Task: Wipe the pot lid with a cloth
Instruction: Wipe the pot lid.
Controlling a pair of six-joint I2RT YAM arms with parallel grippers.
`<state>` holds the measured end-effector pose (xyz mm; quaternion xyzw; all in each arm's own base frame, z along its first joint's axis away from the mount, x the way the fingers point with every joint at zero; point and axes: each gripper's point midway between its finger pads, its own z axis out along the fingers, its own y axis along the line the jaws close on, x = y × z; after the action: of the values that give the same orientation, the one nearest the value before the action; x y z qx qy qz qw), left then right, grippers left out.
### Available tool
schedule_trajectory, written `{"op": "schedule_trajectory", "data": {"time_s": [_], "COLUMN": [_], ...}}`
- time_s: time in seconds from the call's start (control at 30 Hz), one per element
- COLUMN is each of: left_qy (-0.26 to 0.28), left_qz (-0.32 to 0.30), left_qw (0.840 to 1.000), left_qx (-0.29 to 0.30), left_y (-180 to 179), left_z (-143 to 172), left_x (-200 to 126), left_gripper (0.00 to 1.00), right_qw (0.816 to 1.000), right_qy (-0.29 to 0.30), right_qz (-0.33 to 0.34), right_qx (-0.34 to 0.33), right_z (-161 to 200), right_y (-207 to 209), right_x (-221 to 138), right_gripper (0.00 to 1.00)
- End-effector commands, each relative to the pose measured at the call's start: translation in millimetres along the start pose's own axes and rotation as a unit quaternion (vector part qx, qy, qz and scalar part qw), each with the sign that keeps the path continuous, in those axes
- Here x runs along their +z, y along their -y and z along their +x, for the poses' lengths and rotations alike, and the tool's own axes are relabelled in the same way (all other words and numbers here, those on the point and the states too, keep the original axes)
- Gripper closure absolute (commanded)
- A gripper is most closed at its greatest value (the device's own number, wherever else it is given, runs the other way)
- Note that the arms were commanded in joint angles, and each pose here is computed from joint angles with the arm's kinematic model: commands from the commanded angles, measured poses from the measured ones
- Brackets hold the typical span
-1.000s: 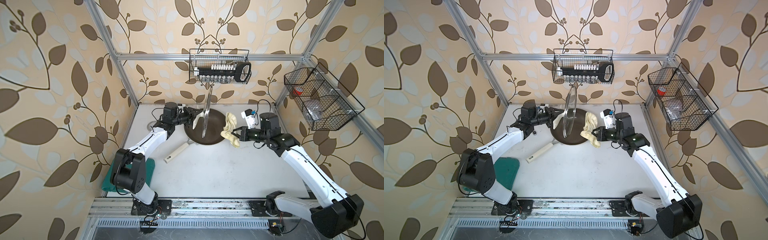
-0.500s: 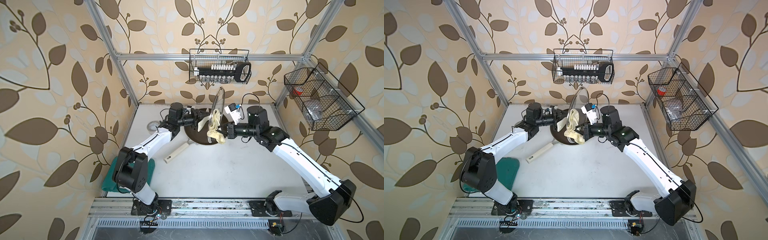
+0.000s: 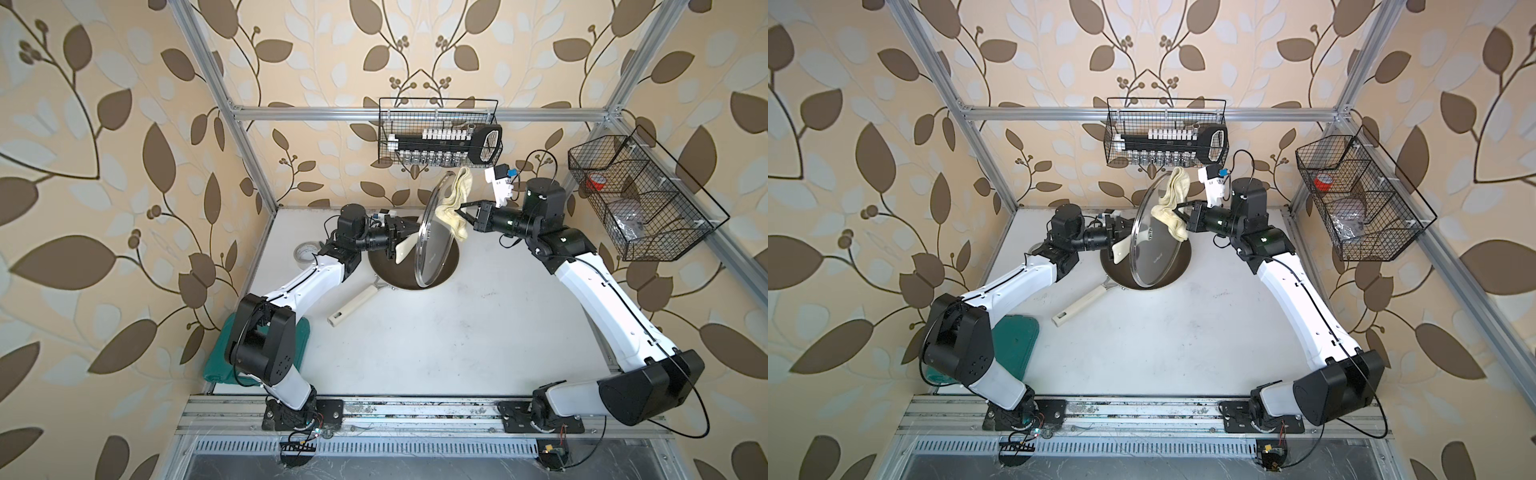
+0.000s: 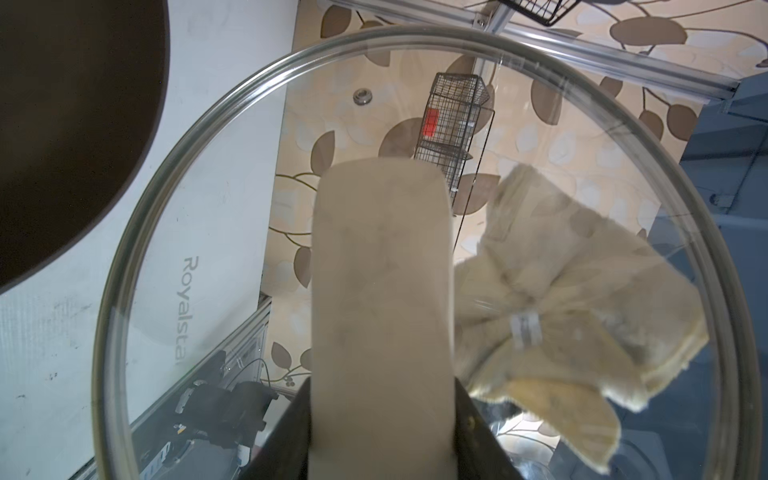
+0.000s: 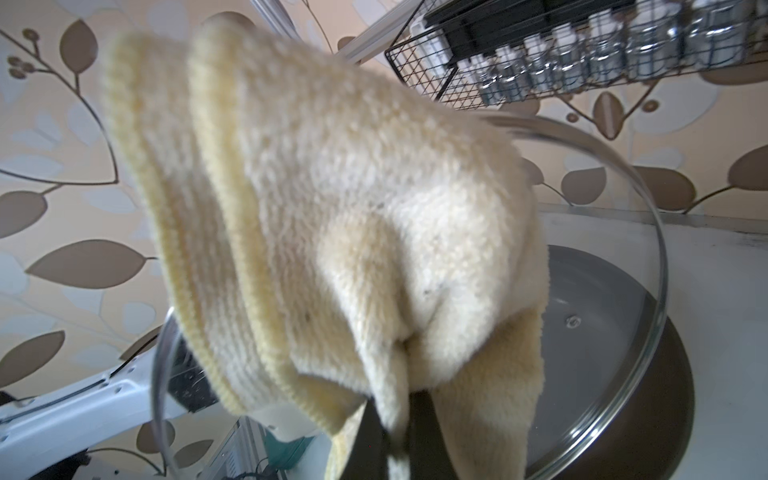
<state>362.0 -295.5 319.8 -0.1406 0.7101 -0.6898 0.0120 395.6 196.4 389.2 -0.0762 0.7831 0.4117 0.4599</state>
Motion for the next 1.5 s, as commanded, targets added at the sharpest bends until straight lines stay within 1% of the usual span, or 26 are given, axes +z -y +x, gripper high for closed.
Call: {"op": "schedule_trajectory", "data": {"time_s": [0.0, 0.1, 0.2, 0.3, 0.4, 0.57, 0.67, 0.77, 0.87, 1.0, 1.07, 1.17, 1.23, 1.3, 1.47], "left_qy": [-0.069, -0.075, -0.073, -0.061, -0.048, -0.023, -0.004, 0.016, 0.021, 0.019, 0.014, 0.008, 0.001, -0.006, -0.028], "left_qz": [0.117, 0.125, 0.129, 0.138, 0.154, 0.167, 0.17, 0.172, 0.169, 0.165, 0.162, 0.159, 0.157, 0.158, 0.162], "left_qw": [0.969, 0.965, 0.962, 0.962, 0.96, 0.959, 0.961, 0.964, 0.966, 0.968, 0.968, 0.969, 0.969, 0.969, 0.965], "left_qx": [0.206, 0.22, 0.228, 0.229, 0.231, 0.226, 0.216, 0.202, 0.193, 0.188, 0.189, 0.189, 0.189, 0.192, 0.202], "left_y": [113.3, 121.3, 125.9, 130.0, 137.9, 144.5, 143.4, 138.8, 131.7, 126.3, 125.2, 122.8, 120.9, 122.5, 129.7], "left_z": [66.5, 72.9, 73.6, 70.0, 66.1, 56.1, 46.0, 35.5, 28.8, 25.2, 25.1, 27.3, 28.9, 32.6, 43.5], "left_x": [-19.0, -21.2, -21.8, -21.4, -21.5, -20.4, -18.5, -17.2, -14.4, -11.2, -9.7, -8.4, -7.2, -6.3, -3.7], "left_gripper": [1.0, 1.0, 1.0, 1.0, 1.0, 1.0, 1.0, 1.0, 1.0, 1.0, 1.0, 1.0, 1.0, 1.0, 1.0], "right_qw": [0.999, 0.997, 0.994, 0.992, 0.991, 0.992, 0.994, 0.994, 0.994, 0.99, 0.989, 0.989, 0.991, 0.994, 0.999], "right_qy": [0.008, 0.003, -0.019, -0.041, -0.061, -0.091, -0.104, -0.107, -0.093, -0.069, -0.055, -0.035, -0.021, -0.005, 0.037], "right_qz": [0.035, 0.069, 0.091, 0.106, 0.1, 0.069, 0.032, -0.009, -0.054, -0.107, -0.12, -0.118, -0.099, -0.08, -0.016], "right_qx": [0.023, 0.043, 0.056, 0.054, 0.061, 0.045, 0.028, -0.005, -0.035, -0.059, -0.07, -0.083, -0.087, -0.077, -0.027], "right_z": [-9.6, -3.1, 16.8, 40.4, 63.2, 96.5, 110.4, 115.1, 106.5, 78.4, 61.5, 36.9, 19.4, 2.7, -37.1], "right_y": [24.9, 52.5, 73.8, 85.4, 86.8, 63.4, 35.5, -0.6, -35.4, -76.0, -89.2, -97.7, -94.9, -83.8, -31.1], "right_x": [1.6, 1.5, 1.4, -1.3, -4.9, -7.4, -7.6, -9.3, -13.1, -17.9, -18.5, -14.2, -9.4, -3.9, 2.9], "right_gripper": [1.0, 1.0, 1.0, 1.0, 1.0, 1.0, 1.0, 1.0, 1.0, 1.0, 1.0, 1.0, 1.0, 1.0, 1.0]}}
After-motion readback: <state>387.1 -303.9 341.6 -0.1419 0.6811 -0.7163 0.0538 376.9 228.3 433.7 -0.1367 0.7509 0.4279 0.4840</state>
